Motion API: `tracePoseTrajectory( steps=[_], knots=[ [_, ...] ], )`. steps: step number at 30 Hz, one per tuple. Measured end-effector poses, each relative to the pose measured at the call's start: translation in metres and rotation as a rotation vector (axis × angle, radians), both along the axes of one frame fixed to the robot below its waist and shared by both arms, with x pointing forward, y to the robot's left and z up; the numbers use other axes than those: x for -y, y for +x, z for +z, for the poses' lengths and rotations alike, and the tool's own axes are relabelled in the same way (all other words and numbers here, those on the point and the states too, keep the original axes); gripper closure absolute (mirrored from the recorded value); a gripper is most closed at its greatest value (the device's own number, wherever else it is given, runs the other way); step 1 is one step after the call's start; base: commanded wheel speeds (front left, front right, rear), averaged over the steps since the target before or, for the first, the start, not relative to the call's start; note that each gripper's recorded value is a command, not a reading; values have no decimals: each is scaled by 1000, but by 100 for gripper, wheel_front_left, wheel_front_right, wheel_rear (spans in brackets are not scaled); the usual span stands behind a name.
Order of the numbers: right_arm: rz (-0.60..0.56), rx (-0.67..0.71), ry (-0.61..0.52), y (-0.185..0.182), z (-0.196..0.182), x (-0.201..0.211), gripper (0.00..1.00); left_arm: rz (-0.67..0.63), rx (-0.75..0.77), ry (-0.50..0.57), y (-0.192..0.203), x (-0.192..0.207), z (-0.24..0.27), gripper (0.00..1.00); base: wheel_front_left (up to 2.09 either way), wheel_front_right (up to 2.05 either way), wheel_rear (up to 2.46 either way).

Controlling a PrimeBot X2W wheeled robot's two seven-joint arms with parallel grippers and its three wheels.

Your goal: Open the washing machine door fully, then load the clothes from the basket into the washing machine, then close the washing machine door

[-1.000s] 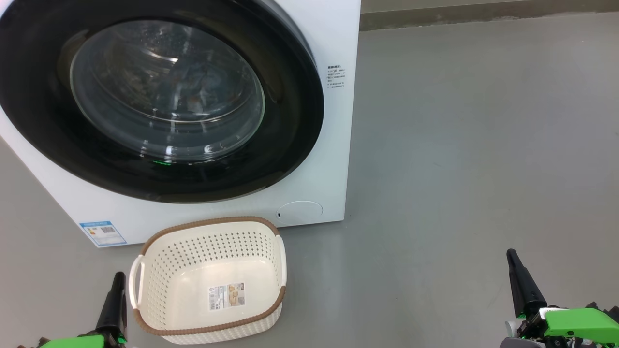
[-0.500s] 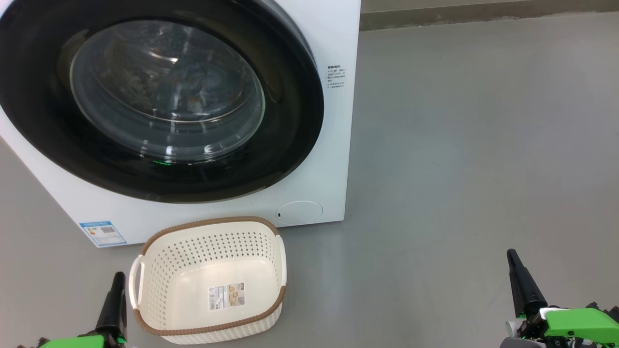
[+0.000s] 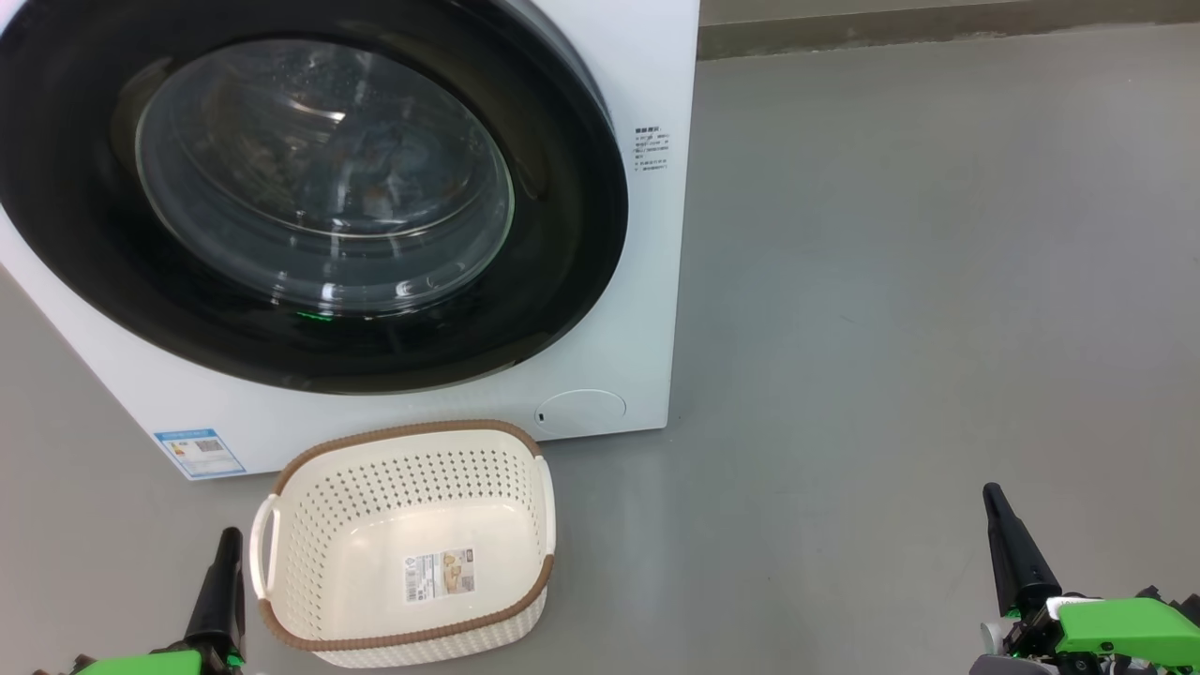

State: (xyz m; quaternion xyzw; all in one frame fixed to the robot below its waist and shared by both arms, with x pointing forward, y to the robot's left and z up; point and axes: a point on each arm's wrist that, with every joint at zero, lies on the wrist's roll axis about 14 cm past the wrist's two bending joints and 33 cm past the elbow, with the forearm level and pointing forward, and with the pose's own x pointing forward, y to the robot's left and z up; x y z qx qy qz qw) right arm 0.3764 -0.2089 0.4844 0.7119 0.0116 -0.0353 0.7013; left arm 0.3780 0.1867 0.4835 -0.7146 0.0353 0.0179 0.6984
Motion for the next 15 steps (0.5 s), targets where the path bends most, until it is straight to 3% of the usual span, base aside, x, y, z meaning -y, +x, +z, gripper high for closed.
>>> tracePoseTrajectory(
  steps=[15],
  knots=[
    [-1,0,1,0,0,0,100,0,0,3,0,0,0,100,0,0,0]
  ],
)
